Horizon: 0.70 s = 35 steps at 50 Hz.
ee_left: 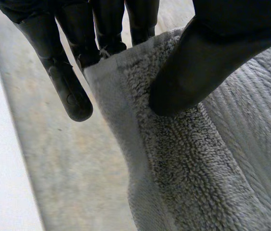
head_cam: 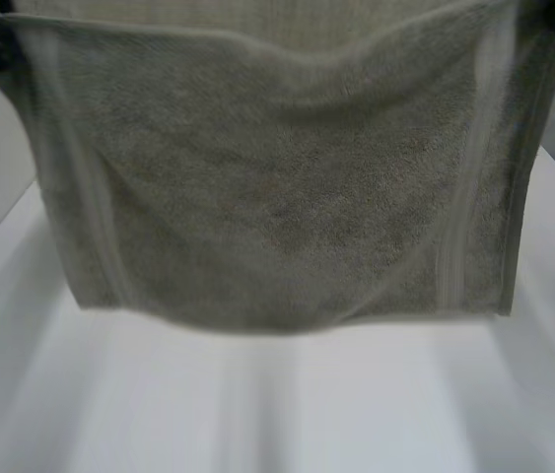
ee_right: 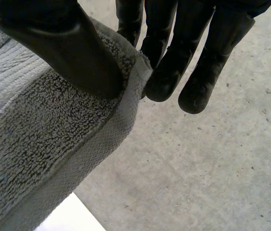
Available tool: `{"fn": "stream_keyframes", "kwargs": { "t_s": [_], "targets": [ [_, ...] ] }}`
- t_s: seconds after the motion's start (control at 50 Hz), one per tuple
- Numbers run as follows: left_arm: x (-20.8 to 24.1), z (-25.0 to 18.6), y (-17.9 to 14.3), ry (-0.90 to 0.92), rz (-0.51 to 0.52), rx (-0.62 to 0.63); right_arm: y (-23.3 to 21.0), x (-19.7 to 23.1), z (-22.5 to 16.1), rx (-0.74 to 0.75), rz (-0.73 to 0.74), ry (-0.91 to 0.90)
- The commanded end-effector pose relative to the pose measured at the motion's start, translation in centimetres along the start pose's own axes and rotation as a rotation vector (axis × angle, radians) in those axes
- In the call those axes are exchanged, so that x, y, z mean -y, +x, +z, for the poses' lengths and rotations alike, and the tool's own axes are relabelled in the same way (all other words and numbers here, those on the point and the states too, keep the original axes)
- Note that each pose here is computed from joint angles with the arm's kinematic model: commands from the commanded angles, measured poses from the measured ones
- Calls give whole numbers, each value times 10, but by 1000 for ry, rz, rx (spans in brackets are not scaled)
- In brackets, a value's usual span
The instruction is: Fold the towel.
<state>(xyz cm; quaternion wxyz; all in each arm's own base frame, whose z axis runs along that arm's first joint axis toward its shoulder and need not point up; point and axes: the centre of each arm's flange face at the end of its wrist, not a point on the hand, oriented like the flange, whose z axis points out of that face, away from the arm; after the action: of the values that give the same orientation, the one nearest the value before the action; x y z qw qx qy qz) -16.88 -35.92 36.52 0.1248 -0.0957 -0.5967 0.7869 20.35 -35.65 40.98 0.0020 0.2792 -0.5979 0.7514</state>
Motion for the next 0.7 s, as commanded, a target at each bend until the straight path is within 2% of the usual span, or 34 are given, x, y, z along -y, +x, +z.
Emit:
{"fn": "stream_keyframes", "kwargs": {
  "t_s": [0.02, 0.1, 0.14, 0.16, 0.2, 0.3, 0.38, 0.48, 0.52, 0.54, 0.58, 0.6, 0.62, 0.64, 0.68, 0.7],
  "targets": [
    [-16, 52, 19, 17, -9, -25, -32, -3, 42, -58, -119, 64],
    [-9, 71, 17, 85, -1, -11, -32, 11, 54, -116, -136, 163],
    [11, 85, 19, 189, 10, -9, -22, 30, 61, -193, -153, 299],
    [11, 85, 19, 190, 10, -9, -22, 30, 61, -193, -153, 300],
    [37, 95, 16, 322, 20, 25, -12, 51, 63, -259, -160, 435],
    [70, 98, 12, 481, 10, 75, 1, 83, 56, -322, -145, 591],
    [75, 97, 13, 511, 5, 77, -1, 85, 55, -300, -132, 601],
    [42, 97, 12, 410, -10, 74, -13, 62, 64, -191, -141, 539],
    [0, 92, 10, 277, -20, 72, -29, 25, 70, -60, -129, 413],
    [0, 92, 10, 277, -20, 72, -29, 25, 70, -59, -129, 412],
    [-52, 79, 10, 110, -28, 36, -46, -25, 72, 79, -97, 252],
    [-52, 79, 10, 109, -28, 35, -46, -25, 72, 80, -97, 251],
    [-79, 68, 12, 23, -36, 3, -56, -55, 71, 150, -73, 161],
    [-79, 68, 12, 22, -36, 3, -56, -55, 71, 151, -73, 160],
    [-129, 44, 19, -130, -57, -73, -77, -107, 60, 273, -35, 18],
    [-130, 44, 19, -131, -57, -74, -77, -108, 60, 274, -34, 18]
  ]
}}
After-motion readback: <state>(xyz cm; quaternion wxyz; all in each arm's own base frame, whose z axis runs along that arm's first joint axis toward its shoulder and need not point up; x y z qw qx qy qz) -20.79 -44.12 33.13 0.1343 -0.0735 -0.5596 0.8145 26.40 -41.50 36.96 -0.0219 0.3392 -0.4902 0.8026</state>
